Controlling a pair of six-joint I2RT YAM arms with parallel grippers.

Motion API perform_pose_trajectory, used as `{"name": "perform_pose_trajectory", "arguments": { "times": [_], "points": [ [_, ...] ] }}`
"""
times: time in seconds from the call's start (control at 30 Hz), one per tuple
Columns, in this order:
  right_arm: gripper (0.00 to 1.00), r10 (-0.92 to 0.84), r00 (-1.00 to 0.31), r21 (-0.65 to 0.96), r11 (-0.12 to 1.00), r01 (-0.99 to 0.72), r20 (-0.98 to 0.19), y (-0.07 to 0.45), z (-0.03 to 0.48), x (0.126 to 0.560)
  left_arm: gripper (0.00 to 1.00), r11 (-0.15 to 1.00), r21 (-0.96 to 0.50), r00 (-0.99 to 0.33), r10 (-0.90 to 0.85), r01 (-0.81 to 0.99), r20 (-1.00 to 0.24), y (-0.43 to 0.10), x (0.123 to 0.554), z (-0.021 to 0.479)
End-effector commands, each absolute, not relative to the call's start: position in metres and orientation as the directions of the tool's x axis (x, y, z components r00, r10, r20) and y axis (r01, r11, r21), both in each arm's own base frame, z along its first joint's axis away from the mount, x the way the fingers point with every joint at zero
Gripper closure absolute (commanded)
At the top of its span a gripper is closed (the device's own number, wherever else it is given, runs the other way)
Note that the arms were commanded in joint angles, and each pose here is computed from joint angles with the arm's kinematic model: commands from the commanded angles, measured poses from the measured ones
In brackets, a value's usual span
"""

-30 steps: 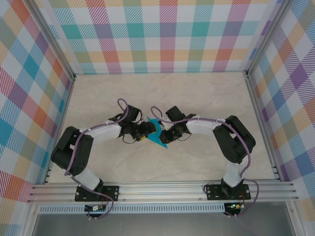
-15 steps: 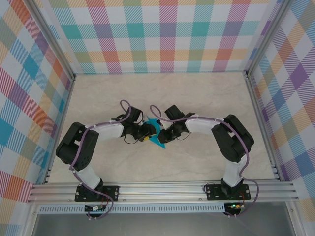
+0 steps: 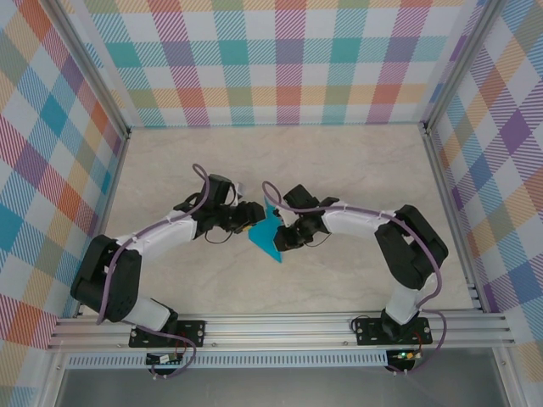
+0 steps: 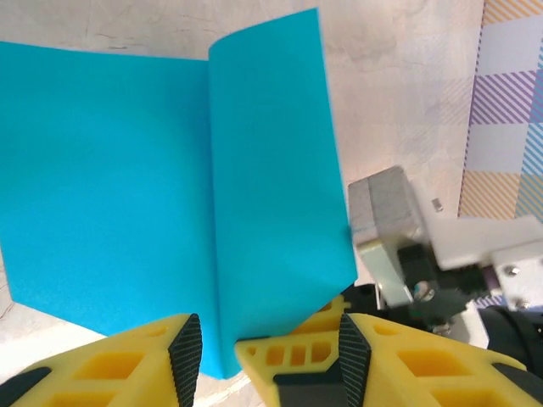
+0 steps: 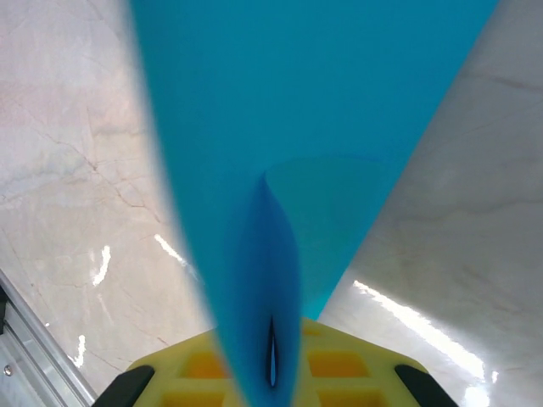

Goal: Fold a paper plane with a square sheet of paper (fold left side to right side)
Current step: Fourth fold the wing at the center of the table.

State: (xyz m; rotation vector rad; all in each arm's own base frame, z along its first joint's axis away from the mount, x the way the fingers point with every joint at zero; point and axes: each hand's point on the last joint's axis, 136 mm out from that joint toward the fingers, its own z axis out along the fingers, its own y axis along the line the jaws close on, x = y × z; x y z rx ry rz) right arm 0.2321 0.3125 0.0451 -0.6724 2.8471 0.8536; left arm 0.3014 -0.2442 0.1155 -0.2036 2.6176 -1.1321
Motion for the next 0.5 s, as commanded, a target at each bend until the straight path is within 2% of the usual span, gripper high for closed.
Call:
{"name": "perform_pose_trajectory", "arguments": {
  "times": [0.0,0.13,0.37,0.47],
  "points": [
    [0.88,-0.329,-0.930,0.484,0.794,-0.367,-0.164,0.311,0.044,0.226,0.51,0.699,-0.714,-0.960,-0.223,-0.036,-0.170,-0.237,0.290,0.100],
    [0.86,-0.355,-0.921,0.457,0.800,-0.389,-0.163,0.317,0.043,0.228,0.52,0.691,-0.722,-0.964,-0.217,-0.039,-0.156,-0.241,0.292,0.092],
    [0.65,-0.357,-0.899,0.416,0.799,-0.435,-0.254,0.316,0.059,0.238,0.54,0.726,-0.684,-0.951,-0.258,-0.075,-0.169,-0.229,0.294,0.080],
    [0.62,-0.375,-0.880,0.411,0.782,-0.469,-0.291,0.319,0.072,0.243,0.54,0.732,-0.678,-0.949,-0.258,-0.071,-0.179,-0.224,0.293,0.085]
  ]
}}
